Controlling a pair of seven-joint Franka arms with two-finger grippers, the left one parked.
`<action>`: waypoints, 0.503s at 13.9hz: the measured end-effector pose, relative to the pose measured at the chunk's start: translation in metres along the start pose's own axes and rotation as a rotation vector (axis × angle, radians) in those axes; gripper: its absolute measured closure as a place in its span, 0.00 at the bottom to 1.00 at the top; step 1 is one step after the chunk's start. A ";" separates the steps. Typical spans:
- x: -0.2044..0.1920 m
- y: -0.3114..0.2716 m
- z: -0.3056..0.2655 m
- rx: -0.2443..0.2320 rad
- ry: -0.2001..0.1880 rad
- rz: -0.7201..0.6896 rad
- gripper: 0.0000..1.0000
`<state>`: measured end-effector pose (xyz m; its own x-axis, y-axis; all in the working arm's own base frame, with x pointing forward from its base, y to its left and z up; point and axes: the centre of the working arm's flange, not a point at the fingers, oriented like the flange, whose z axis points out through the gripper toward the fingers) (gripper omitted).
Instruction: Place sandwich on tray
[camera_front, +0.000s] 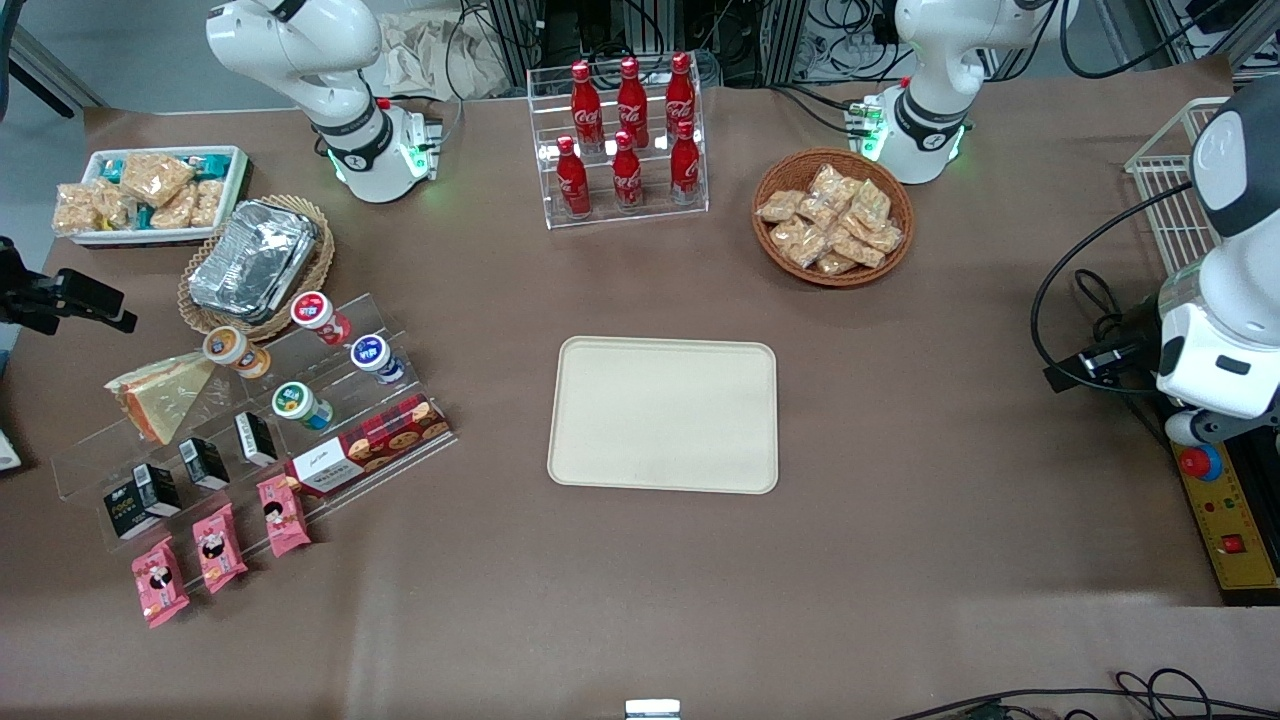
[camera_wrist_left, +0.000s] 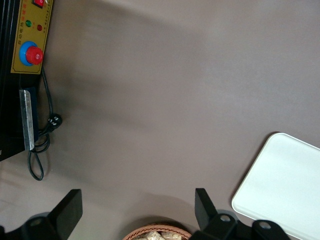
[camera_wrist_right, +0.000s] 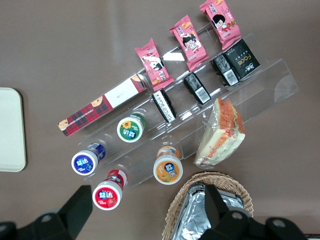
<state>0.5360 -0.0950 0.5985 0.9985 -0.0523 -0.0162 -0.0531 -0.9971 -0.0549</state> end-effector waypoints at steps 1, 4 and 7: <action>0.000 0.000 0.000 0.000 0.000 0.000 0.00; 0.000 0.000 0.000 0.000 0.000 0.000 0.00; 0.000 0.000 0.000 -0.001 0.000 0.010 0.00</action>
<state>0.5360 -0.0949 0.5986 0.9979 -0.0618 -0.0167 -0.0626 -0.9966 -0.0533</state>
